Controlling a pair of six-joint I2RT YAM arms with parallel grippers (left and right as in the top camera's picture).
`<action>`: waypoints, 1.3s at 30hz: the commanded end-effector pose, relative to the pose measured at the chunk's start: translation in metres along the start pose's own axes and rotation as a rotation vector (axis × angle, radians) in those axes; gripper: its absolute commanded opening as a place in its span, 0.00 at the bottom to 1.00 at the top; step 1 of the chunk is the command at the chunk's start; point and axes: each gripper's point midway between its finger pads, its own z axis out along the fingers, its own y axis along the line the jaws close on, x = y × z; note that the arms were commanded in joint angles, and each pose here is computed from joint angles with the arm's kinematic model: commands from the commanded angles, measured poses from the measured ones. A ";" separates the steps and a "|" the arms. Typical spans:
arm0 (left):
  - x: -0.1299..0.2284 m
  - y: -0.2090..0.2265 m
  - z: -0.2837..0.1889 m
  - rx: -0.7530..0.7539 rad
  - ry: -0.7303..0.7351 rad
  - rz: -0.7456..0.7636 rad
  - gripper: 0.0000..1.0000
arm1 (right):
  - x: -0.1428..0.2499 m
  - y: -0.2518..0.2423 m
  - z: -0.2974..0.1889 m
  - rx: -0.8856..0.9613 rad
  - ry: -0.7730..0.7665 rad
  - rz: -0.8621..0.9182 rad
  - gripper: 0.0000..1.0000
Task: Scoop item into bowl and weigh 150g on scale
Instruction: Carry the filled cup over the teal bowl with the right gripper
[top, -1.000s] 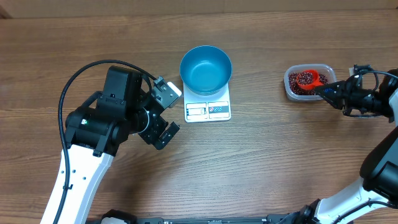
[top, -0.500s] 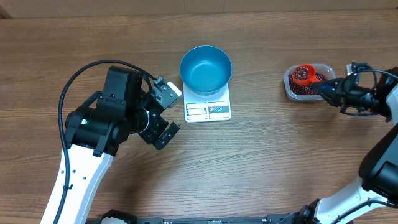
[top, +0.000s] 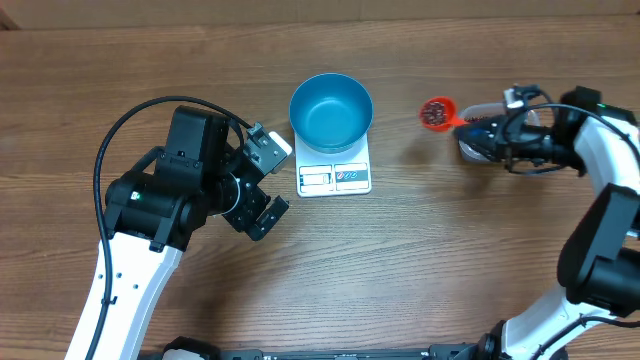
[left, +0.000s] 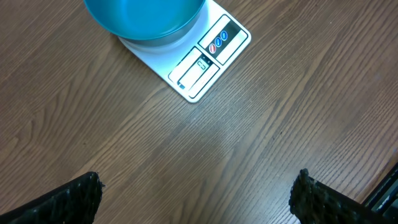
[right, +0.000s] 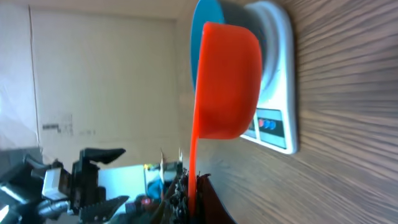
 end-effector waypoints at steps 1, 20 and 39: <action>-0.007 0.002 -0.005 -0.007 -0.024 -0.007 1.00 | 0.001 0.018 0.014 -0.071 0.028 -0.040 0.04; -0.007 0.002 -0.005 -0.006 -0.024 -0.006 1.00 | 0.005 0.058 0.093 -0.105 0.167 -0.182 0.04; -0.007 0.002 -0.005 -0.006 -0.024 -0.006 1.00 | -0.003 0.023 0.167 0.280 0.129 -0.563 0.04</action>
